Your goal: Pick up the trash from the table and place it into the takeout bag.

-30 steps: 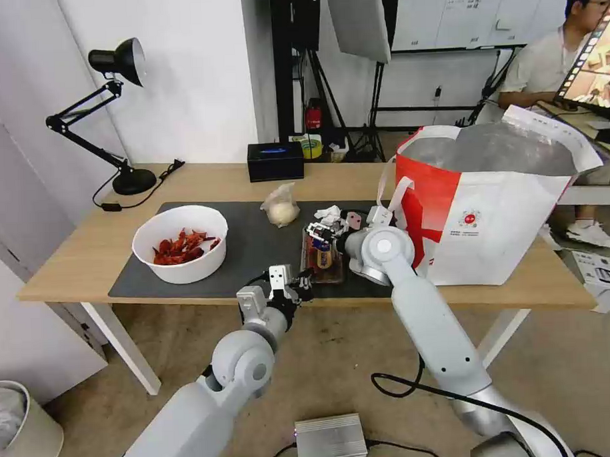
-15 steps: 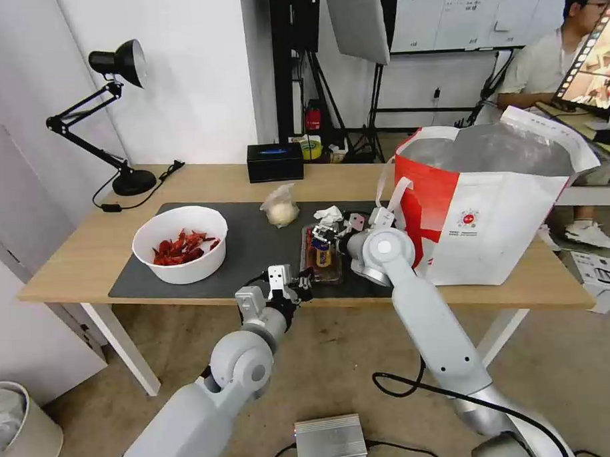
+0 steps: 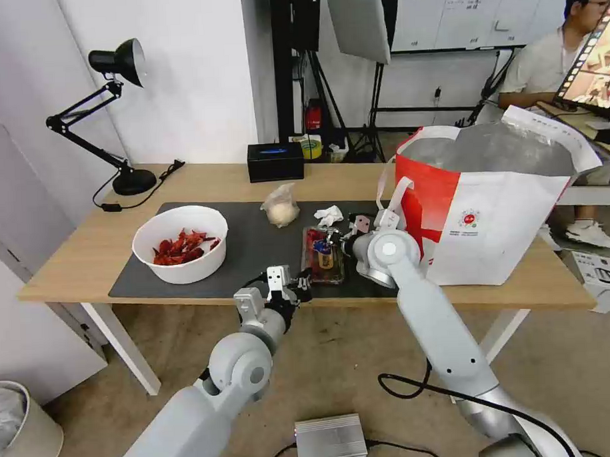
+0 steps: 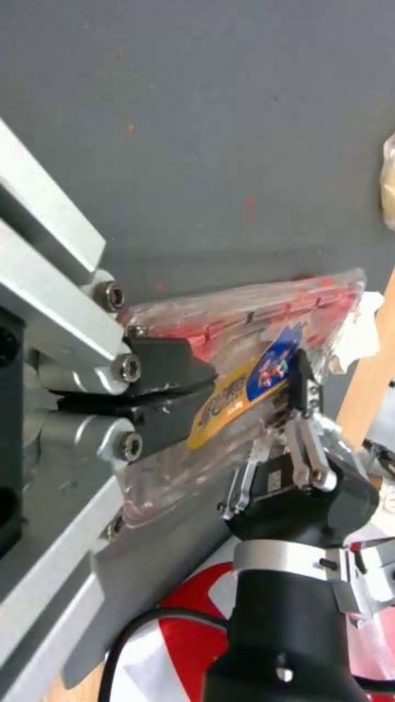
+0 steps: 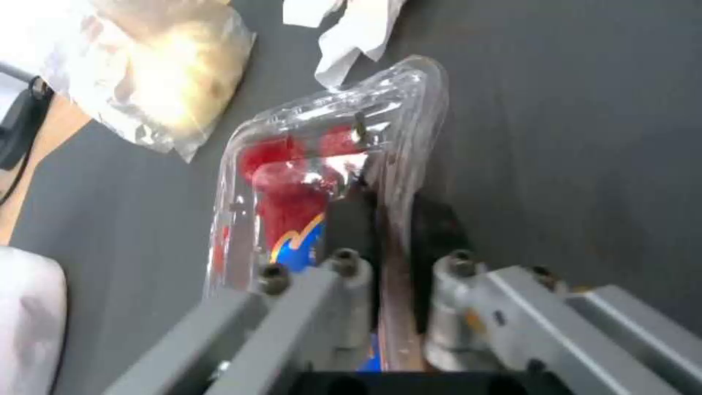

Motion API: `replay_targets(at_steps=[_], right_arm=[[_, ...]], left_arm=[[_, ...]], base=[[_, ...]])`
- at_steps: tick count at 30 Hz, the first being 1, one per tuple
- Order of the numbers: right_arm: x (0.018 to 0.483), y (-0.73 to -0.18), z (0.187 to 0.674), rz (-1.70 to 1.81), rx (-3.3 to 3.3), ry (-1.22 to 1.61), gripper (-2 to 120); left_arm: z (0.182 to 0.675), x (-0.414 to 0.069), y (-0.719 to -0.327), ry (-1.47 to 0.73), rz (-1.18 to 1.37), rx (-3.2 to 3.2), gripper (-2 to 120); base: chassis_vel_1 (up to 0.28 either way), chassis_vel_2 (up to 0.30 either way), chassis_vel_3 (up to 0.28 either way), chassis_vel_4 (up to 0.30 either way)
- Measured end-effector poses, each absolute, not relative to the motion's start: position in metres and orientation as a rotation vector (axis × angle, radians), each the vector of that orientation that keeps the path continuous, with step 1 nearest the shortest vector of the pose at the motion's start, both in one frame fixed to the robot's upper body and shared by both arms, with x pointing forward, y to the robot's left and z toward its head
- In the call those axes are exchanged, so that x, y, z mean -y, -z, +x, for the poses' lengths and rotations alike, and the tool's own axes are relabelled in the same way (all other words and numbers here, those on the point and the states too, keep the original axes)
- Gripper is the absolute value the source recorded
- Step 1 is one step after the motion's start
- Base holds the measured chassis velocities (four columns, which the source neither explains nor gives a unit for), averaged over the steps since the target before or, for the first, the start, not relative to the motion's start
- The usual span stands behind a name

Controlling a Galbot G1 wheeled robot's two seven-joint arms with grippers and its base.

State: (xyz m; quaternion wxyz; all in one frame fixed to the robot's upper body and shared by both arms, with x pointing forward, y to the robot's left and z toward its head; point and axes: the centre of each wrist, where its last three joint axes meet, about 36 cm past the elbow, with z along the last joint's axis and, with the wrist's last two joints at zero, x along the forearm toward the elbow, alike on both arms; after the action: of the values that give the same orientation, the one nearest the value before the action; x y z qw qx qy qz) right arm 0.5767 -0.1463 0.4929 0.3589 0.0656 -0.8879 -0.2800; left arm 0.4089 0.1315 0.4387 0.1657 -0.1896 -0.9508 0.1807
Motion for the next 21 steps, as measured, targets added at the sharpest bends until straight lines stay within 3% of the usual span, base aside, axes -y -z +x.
replay_targets(at_steps=[3,21], right_arm=[[0.147,-0.492,0.576,0.168,2.288,0.728,0],[0.150,-0.492,0.572,0.171,2.285,0.755,0]], left_arm=[[0.408,-0.134,-0.439,-0.515,-0.535,2.711,0],[0.399,-0.161,-0.453,-0.525,-0.491,2.761,0]], base=[[0.000,0.000,0.000,0.000],[0.000,0.000,0.000,0.000]])
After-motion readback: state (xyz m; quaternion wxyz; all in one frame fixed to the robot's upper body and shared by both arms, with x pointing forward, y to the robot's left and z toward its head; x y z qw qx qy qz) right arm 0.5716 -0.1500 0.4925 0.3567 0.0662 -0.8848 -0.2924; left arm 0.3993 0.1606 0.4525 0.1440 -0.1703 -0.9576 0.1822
